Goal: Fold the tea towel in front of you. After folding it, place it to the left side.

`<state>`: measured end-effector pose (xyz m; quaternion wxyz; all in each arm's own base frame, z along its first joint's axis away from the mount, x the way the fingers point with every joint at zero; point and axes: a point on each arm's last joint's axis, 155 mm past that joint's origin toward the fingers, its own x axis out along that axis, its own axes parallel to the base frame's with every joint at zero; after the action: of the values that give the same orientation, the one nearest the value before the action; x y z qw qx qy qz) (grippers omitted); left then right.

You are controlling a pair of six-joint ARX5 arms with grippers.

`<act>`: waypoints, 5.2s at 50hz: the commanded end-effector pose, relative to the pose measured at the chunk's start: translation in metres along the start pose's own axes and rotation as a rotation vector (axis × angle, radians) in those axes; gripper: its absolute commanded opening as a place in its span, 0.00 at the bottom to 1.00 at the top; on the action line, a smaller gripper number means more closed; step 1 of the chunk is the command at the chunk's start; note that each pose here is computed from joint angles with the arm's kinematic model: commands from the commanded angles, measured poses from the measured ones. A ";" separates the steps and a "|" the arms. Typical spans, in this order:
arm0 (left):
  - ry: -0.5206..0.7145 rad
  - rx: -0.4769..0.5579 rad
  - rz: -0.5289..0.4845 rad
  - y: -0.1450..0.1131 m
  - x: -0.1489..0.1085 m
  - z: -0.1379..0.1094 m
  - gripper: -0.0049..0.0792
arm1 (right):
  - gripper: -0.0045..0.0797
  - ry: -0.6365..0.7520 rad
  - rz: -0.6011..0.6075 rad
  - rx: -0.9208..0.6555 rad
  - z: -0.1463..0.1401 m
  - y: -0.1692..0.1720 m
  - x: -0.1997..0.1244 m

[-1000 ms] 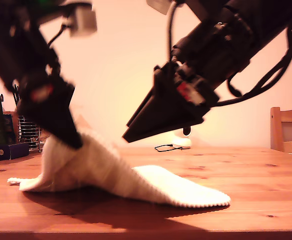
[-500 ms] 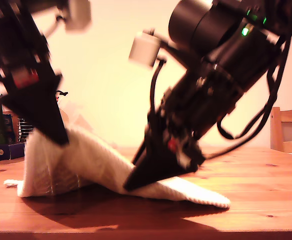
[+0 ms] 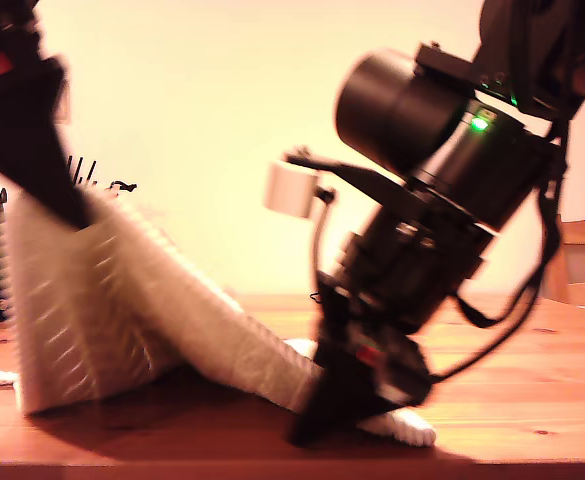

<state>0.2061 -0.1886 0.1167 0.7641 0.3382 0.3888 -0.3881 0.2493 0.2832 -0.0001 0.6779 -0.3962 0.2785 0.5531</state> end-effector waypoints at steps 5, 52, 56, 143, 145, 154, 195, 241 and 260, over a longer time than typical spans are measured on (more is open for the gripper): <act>0.006 -0.003 0.017 0.003 -0.003 0.000 0.03 | 0.47 0.059 0.008 0.027 -0.019 0.002 0.000; 0.185 -0.039 -0.011 0.010 0.021 -0.036 0.03 | 0.04 0.194 0.037 0.052 -0.032 0.004 -0.027; 0.202 -0.052 -0.055 0.000 0.019 -0.041 0.03 | 0.04 0.195 0.030 0.051 -0.029 0.002 -0.032; 0.079 -0.374 -0.138 0.059 0.048 -0.047 0.03 | 0.04 0.102 0.043 0.123 0.039 -0.093 -0.028; 0.087 -0.383 -0.135 0.061 0.049 -0.049 0.03 | 0.04 0.113 0.037 0.124 0.035 -0.097 -0.024; 0.110 -0.404 -0.116 0.072 0.052 -0.062 0.03 | 0.04 0.175 -0.001 0.125 0.019 -0.116 -0.017; 0.086 -0.463 -0.069 0.101 0.067 -0.072 0.15 | 0.23 0.176 -0.086 0.181 0.012 -0.155 -0.013; 0.000 -0.546 -0.134 0.100 0.080 -0.052 0.04 | 0.04 0.102 0.059 0.439 0.043 -0.116 0.003; 0.085 -0.571 -0.168 0.095 0.120 -0.074 0.04 | 0.04 0.114 0.084 0.537 0.037 -0.111 0.018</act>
<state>0.3089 -0.1242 0.0021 0.7760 0.0918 0.5400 -0.3129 0.3580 0.3172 0.0508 0.7266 -0.2277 0.4476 0.4689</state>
